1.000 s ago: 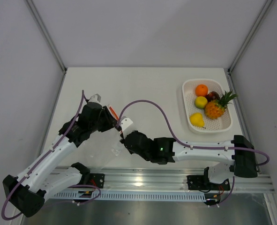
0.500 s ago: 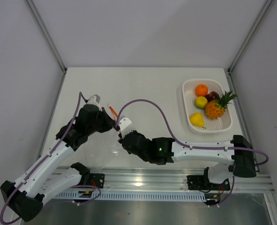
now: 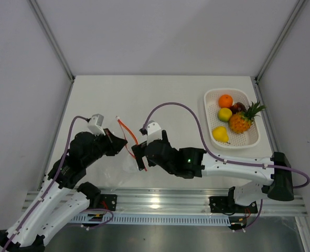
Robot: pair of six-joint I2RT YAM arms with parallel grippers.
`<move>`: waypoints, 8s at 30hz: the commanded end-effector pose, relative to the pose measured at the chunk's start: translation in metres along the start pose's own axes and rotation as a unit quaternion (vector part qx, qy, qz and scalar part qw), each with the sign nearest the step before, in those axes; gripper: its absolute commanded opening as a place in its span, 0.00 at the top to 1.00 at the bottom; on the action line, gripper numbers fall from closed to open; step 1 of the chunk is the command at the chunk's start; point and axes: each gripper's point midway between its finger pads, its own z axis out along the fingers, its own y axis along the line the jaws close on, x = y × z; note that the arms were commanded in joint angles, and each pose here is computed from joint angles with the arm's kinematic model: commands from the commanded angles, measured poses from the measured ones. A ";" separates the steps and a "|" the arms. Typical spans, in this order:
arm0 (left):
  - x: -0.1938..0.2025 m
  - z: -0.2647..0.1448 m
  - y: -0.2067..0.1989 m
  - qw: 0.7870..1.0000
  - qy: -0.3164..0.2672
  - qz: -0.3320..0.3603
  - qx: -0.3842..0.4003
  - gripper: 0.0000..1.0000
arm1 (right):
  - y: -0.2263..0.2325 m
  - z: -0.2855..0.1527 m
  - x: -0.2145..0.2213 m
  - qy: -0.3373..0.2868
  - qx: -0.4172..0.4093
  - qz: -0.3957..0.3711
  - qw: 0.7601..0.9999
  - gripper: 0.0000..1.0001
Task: Place the food in the zip-top bag and seal the zipper
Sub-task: Open the zipper of the food storage bag at the center of the board, then pick up the fake fruit from the bin, then place the fake fruit in the zipper food storage bag.
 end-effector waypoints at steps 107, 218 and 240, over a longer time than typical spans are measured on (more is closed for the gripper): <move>-0.002 -0.008 -0.023 0.997 0.057 0.043 0.027 0.99 | -0.083 0.032 0.001 0.050 0.101 0.091 0.989 0.78; -0.017 0.113 -0.089 0.973 0.176 -0.110 0.104 0.99 | -0.184 -0.125 -0.202 -0.284 -0.060 0.120 0.949 1.00; -0.022 0.102 -0.106 0.957 0.180 -0.150 0.170 0.99 | -0.107 -0.096 -0.183 -0.347 -0.123 0.085 0.926 1.00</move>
